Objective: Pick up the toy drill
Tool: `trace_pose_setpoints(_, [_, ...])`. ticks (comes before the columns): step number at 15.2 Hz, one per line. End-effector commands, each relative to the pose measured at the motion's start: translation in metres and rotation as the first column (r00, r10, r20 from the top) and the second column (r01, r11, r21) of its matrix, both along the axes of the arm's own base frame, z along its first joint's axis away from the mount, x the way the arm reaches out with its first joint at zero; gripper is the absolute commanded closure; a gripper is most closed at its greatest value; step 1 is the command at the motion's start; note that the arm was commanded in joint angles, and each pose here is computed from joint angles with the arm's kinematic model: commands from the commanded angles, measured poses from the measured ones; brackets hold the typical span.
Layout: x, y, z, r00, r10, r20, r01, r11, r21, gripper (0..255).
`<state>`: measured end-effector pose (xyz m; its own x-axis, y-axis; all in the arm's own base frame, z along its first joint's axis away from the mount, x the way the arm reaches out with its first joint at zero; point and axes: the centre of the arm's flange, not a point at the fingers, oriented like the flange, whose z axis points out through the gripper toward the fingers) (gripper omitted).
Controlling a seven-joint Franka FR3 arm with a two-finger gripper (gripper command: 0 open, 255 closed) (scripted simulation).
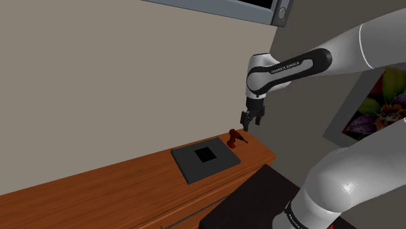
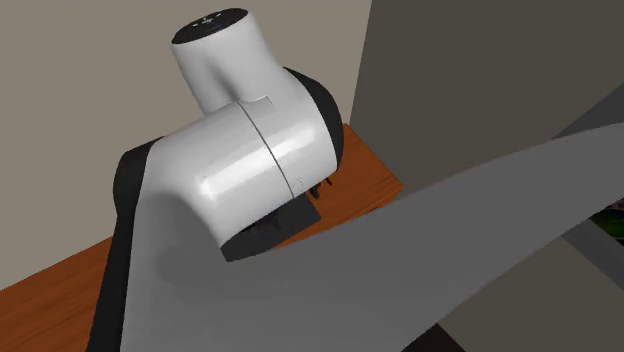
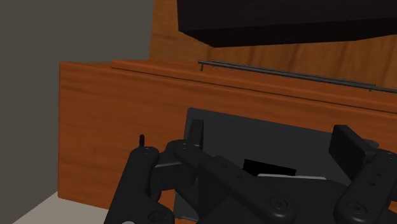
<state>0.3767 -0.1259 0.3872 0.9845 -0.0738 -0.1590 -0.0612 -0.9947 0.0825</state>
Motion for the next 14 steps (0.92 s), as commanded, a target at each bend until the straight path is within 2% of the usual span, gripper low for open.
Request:
trace_pose_setpoints(1, [0.011, -0.020, -0.017, 1.000, 0.001, 0.007, -0.001, 1.000, 0.000, 0])
trace_pose_setpoints(14, [0.080, -0.130, -0.127, 0.999, -0.002, 0.040, 0.002, 1.000, 0.012, 0])
